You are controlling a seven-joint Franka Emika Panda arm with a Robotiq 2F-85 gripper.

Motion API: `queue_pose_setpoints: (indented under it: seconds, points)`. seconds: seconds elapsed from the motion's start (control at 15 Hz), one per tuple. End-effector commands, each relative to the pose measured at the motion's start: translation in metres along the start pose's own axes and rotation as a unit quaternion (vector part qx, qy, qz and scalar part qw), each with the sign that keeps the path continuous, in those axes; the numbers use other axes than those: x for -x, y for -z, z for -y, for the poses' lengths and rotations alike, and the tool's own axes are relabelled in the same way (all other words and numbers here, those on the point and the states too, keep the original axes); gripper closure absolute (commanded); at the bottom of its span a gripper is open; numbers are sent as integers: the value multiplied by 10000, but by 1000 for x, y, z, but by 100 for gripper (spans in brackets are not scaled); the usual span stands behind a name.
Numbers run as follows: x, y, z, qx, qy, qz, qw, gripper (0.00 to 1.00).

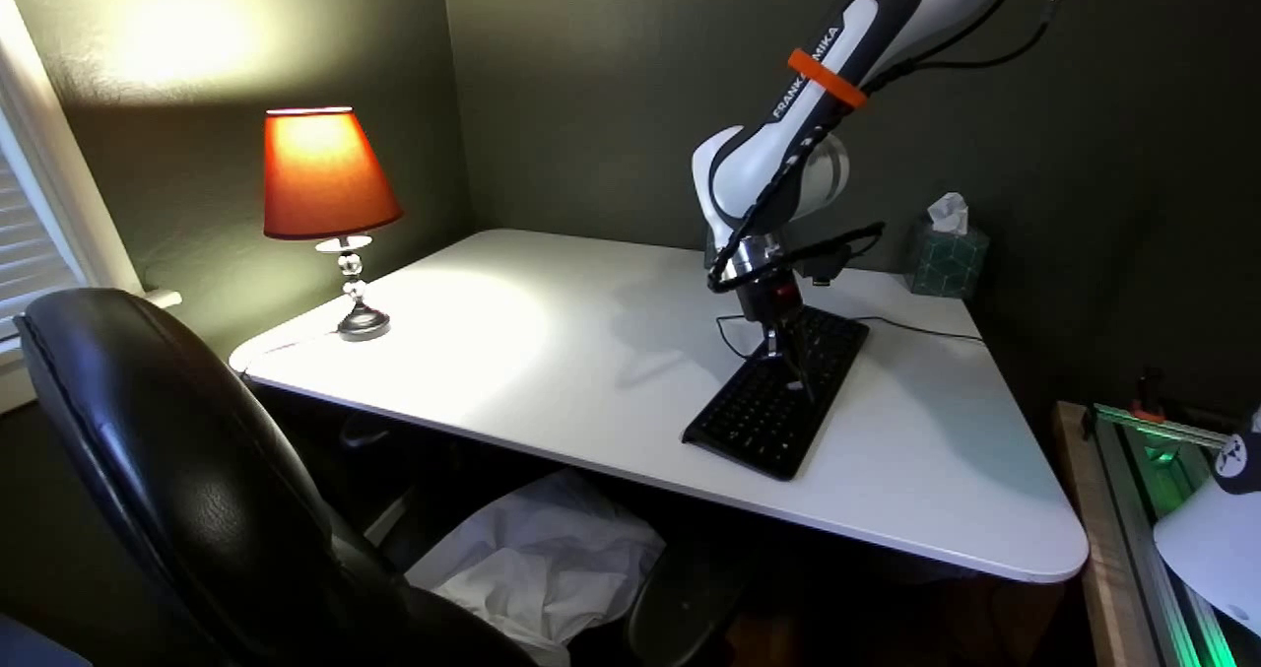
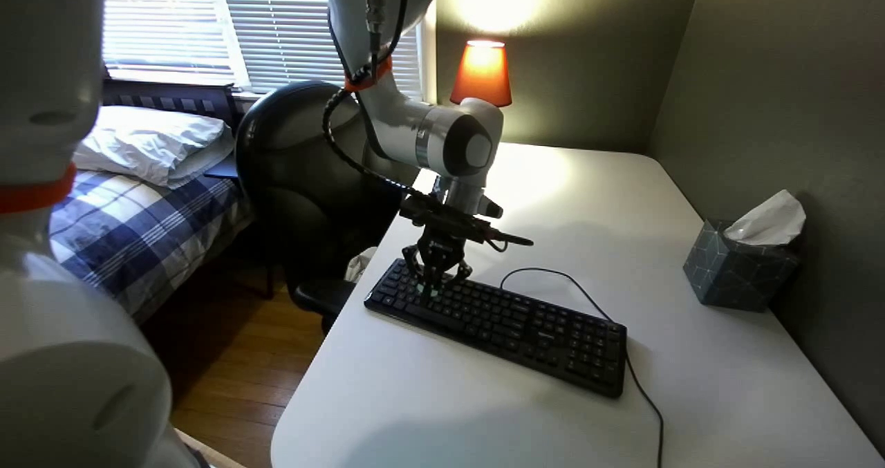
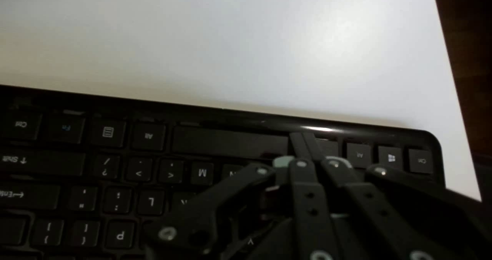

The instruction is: Press the V button on the keyboard

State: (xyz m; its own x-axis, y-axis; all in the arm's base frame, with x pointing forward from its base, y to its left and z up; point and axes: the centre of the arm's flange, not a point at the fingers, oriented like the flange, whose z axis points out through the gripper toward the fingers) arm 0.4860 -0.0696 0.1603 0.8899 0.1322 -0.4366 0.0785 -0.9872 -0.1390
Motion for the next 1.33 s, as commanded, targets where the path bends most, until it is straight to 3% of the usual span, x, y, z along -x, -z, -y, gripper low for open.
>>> queue_pose_setpoints:
  seconds: [0.0,1.27]
  points:
    - [-7,0,-1,-163,-58,94,9998,100]
    - [-21,0,-1,-185,47,110,9998,100]
